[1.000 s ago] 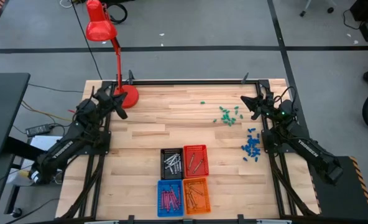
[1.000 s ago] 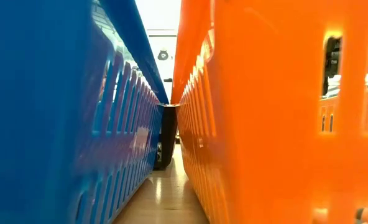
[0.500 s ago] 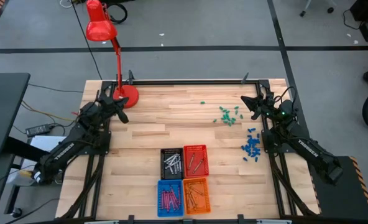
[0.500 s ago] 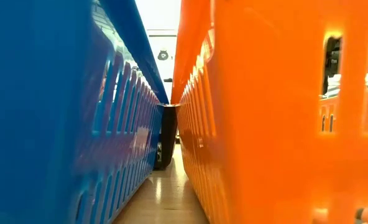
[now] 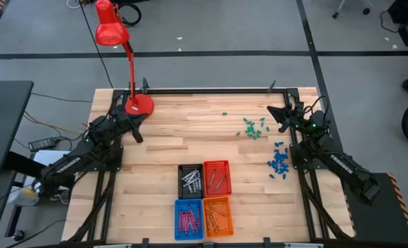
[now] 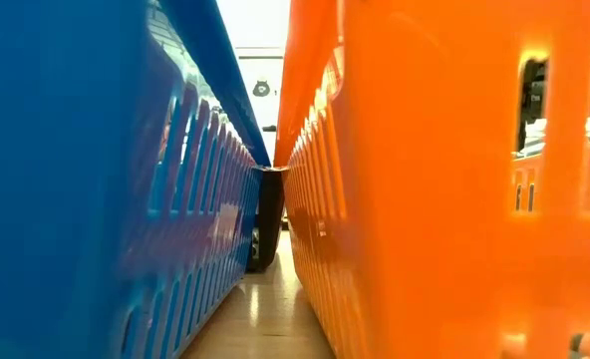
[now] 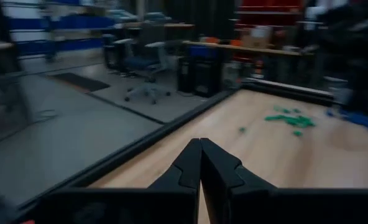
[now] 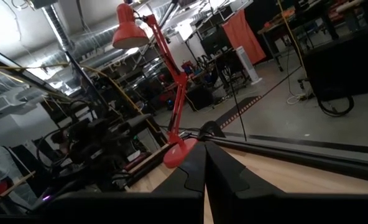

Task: Sort crayons
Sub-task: Return to Home Position

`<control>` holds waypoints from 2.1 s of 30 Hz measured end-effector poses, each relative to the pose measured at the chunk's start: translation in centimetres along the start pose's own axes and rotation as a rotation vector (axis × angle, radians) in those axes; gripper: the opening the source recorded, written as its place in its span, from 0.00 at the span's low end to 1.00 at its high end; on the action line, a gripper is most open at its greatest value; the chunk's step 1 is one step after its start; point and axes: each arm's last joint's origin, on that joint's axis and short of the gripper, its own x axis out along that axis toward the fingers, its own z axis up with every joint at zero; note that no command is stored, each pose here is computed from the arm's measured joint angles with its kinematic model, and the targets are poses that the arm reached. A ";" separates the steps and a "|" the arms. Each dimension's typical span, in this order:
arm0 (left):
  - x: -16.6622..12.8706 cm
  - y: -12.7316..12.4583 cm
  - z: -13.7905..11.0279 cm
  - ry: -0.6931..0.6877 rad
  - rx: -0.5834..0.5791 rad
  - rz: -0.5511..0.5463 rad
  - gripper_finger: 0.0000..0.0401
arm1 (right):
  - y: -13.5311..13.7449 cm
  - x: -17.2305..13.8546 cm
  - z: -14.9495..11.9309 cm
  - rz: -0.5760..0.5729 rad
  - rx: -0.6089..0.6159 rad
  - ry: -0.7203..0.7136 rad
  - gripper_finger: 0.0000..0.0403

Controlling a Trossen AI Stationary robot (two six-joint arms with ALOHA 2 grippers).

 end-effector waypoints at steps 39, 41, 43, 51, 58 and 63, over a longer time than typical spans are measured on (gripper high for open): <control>0.0 -1.3 0.0 0.004 0.009 -0.139 0.03 | 0.0 0.0 0.0 0.002 -0.001 -0.001 0.03; 0.0 -1.3 0.0 0.004 0.009 -0.139 0.03 | 0.0 0.0 0.0 0.001 -0.001 -0.001 0.03; 0.0 -1.3 0.0 0.004 0.009 -0.139 0.03 | 0.0 0.0 0.0 0.002 -0.001 -0.001 0.03; 0.0 -1.3 0.0 0.004 0.009 -0.139 0.03 | 0.0 0.0 0.0 0.002 -0.001 -0.001 0.03; 0.0 -1.3 0.0 0.004 0.009 -0.139 0.03 | 0.0 0.0 0.0 0.002 -0.001 -0.001 0.03; 0.0 -1.3 0.0 0.004 0.009 -0.139 0.03 | 0.0 0.0 0.0 0.002 -0.001 -0.001 0.03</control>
